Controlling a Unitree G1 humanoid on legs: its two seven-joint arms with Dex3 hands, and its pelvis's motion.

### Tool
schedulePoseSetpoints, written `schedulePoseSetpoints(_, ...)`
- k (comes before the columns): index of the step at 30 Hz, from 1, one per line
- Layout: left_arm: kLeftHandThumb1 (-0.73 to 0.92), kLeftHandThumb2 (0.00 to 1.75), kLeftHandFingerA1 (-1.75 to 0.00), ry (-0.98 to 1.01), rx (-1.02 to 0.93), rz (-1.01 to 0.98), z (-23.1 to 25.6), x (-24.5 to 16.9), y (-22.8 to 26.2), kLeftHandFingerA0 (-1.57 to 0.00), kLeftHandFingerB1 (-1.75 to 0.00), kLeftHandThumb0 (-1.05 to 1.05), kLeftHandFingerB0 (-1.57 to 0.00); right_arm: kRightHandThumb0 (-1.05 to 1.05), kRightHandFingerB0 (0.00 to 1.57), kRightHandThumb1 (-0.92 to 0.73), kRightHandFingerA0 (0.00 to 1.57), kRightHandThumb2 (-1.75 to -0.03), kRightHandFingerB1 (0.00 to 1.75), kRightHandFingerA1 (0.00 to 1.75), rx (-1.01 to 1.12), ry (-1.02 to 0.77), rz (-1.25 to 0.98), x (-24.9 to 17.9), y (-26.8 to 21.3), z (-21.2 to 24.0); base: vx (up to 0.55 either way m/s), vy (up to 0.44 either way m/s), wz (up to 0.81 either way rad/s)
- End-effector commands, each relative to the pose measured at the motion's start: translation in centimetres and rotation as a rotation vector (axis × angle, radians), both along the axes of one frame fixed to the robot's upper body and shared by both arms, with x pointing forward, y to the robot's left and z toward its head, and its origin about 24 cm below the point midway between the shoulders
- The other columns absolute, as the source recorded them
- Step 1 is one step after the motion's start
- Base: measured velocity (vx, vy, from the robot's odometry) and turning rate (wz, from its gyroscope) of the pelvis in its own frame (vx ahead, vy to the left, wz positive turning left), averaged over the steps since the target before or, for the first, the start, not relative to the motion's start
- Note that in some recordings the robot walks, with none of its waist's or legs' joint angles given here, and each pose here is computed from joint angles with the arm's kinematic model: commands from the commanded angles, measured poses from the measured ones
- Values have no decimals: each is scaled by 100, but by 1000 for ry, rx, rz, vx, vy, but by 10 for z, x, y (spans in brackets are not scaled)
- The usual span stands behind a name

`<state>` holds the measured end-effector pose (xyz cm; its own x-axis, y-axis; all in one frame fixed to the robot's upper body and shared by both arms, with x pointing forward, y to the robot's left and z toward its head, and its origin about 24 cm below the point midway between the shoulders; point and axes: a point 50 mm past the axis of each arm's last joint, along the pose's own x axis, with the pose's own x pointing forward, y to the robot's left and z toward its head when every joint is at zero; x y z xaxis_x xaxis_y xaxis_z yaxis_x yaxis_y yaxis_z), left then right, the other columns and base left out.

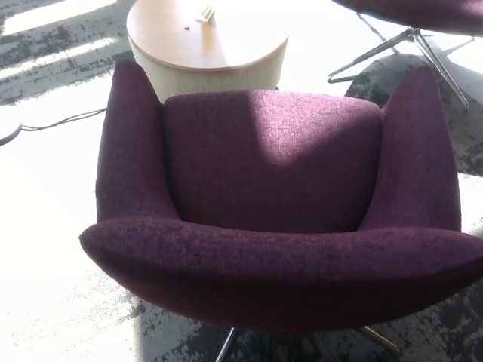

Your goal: The robot stands in front of a sofa and uses its left hand to push the left side of the sofa

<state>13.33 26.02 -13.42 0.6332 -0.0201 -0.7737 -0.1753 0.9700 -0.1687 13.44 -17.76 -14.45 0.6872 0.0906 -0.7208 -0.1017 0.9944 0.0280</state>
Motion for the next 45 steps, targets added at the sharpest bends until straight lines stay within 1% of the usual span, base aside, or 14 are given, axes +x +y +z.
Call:
schedulePoseSetpoints(1,28,103,-60,-217,84,-1,28,37,22,-9,-57,-42,-5,-75,48,-62,58,-75,42,46,38,-102,-29,9,-4,7,0,0,0)
schedulePoseSetpoints(2,28,103,-60,-230,94,0,31,41,25,-9,-57,-42,-5,-75,48,-62,58,-75,42,46,40,-105,-29,9,-4,8,0,0,0)
schedulePoseSetpoints(3,65,111,-75,-248,109,6,36,46,30,-17,-63,-105,-5,-69,51,-74,61,-63,36,40,43,-110,-35,11,-3,8,0,0,0)
schedulePoseSetpoints(10,73,127,-54,-412,173,65,82,91,66,0,-32,-105,-7,-71,19,-63,40,-102,42,53,37,-197,-51,36,-6,20,0,0,0)
schedulePoseSetpoints(12,73,127,-52,-451,174,73,93,101,71,-1,-31,-105,-3,-74,18,-65,38,-102,41,51,28,-216,-45,43,-7,24,0,0,0)
schedulePoseSetpoints(13,75,130,-49,-463,179,69,97,104,73,-1,-27,-105,0,-73,31,-80,35,-64,31,32,33,-220,-42,44,-8,25,0,0,0)
schedulePoseSetpoints(24,78,134,-26,-552,278,-108,151,165,65,0,-11,-105,0,-77,20,-82,22,-65,28,28,70,-229,-45,48,-12,27,0,0,0)
schedulePoseSetpoints(26,92,89,-1,-534,263,-154,153,170,60,0,-18,-105,0,-77,20,-84,22,-65,28,29,55,-242,-19,47,-11,28,0,0,0)
schedulePoseSetpoints(33,92,81,-2,-443,236,-361,148,186,28,0,-34,-105,0,-80,21,-82,23,-65,28,29,47,-244,-18,48,-10,28,0,0,0)
schedulePoseSetpoints(35,71,128,-37,-436,243,-389,147,188,23,0,-23,-105,0,-79,21,-82,23,-65,28,29,46,-247,-15,48,-10,29,0,0,0)
schedulePoseSetpoints(36,92,83,-5,-418,258,-449,143,190,12,0,-39,-105,0,-80,20,-82,21,-66,27,28,55,-238,-15,47,-10,28,0,0,0)
schedulePoseSetpoints(39,92,80,-13,-389,259,-503,137,189,3,0,-40,-105,0,-79,22,-81,22,-66,28,28,63,-233,-19,44,-9,27,0,0,0)
schedulePoseSetpoints(40,71,127,-32,-357,261,-546,132,188,-4,0,-30,-105,-9,-79,23,-83,24,-66,28,29,52,-233,-10,43,-9,26,0,0,0)
schedulePoseSetpoints(45,72,125,-36,-315,276,-619,123,185,-17,0,-34,-105,-7,-80,22,-78,26,-67,29,30,49,-230,-14,41,-7,25,0,0,0)
